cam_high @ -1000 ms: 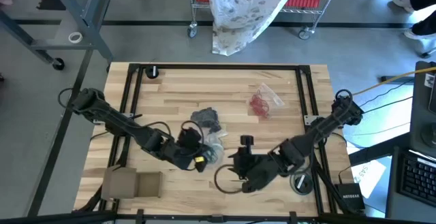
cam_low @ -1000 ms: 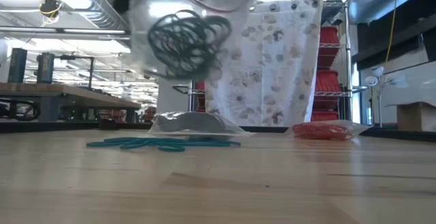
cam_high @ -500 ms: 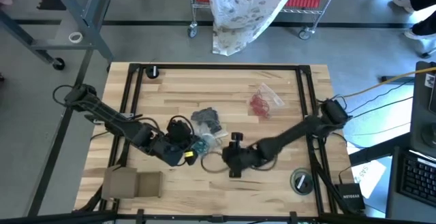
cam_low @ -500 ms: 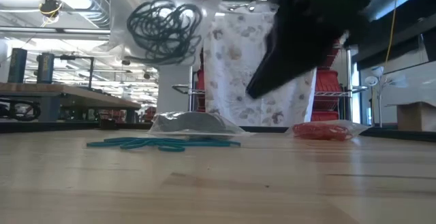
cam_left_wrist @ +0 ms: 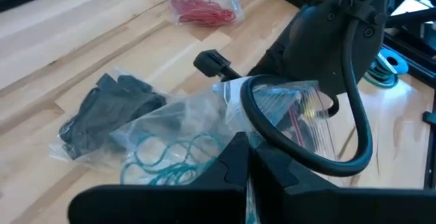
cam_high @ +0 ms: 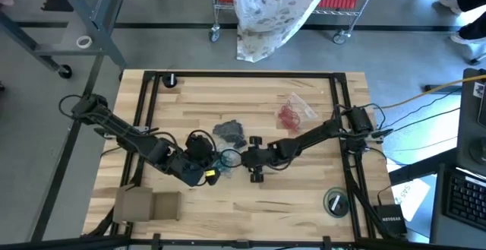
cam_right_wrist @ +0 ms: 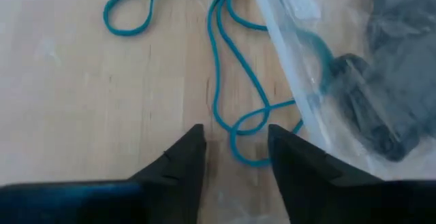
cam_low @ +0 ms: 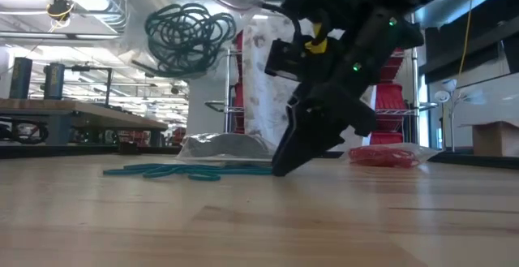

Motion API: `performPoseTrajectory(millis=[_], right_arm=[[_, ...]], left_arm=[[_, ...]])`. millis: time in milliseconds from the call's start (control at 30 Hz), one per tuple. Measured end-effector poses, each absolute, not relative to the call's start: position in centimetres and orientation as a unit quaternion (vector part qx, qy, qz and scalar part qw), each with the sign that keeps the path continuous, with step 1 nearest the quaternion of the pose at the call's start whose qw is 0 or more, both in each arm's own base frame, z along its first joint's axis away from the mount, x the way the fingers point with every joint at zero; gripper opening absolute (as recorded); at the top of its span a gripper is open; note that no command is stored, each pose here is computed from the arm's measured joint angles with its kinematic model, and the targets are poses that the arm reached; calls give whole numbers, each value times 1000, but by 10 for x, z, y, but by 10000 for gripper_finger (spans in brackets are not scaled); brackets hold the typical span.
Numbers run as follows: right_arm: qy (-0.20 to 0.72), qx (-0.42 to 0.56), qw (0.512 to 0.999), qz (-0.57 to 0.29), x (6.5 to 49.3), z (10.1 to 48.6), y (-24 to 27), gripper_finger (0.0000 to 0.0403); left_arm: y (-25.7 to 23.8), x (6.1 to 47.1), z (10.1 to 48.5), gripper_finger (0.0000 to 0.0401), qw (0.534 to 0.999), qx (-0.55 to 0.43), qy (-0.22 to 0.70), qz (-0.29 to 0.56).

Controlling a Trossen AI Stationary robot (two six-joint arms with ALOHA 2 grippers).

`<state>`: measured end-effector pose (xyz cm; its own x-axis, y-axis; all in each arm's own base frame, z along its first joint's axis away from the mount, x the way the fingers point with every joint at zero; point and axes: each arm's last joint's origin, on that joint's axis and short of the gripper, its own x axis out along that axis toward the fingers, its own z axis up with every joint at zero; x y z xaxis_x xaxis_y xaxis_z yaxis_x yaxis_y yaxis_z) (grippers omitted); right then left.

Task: Sort rubber bands
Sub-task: Put the blue rubber band into the transparent zip lock bag

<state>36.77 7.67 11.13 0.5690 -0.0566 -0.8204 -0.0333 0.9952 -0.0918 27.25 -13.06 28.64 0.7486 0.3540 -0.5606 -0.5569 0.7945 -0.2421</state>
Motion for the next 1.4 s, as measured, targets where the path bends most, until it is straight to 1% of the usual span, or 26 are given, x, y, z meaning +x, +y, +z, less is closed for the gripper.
performPoseTrajectory(millis=[67,200,233,333,400,633,833,1067,1233,1400], right_arm=[[470,-50,881,-6,367,110,77,114],[490,-50,870,2,362,111,79,23],[496,-52,867,4,359,113,81,12],[512,-55,857,2,349,122,88,12],[523,-61,850,5,340,130,95,5],[496,-48,866,40,308,179,135,1],[424,-29,900,100,284,232,166,1],[327,-21,932,158,280,299,189,1],[274,-36,946,167,286,332,191,1],[238,-83,959,130,288,346,189,1]], left_arm=[[-131,272,286,0,913,-201,252,249],[-131,272,287,0,913,-203,251,248],[-131,273,286,0,913,-204,251,248],[-133,272,287,0,912,-211,249,247],[-133,272,287,0,912,-214,249,247],[-138,277,278,0,911,-210,256,246],[-145,289,265,0,909,-219,255,246],[-157,311,245,0,911,-248,232,234],[-163,321,235,0,912,-264,219,227],[-166,324,231,0,910,-276,217,221]])
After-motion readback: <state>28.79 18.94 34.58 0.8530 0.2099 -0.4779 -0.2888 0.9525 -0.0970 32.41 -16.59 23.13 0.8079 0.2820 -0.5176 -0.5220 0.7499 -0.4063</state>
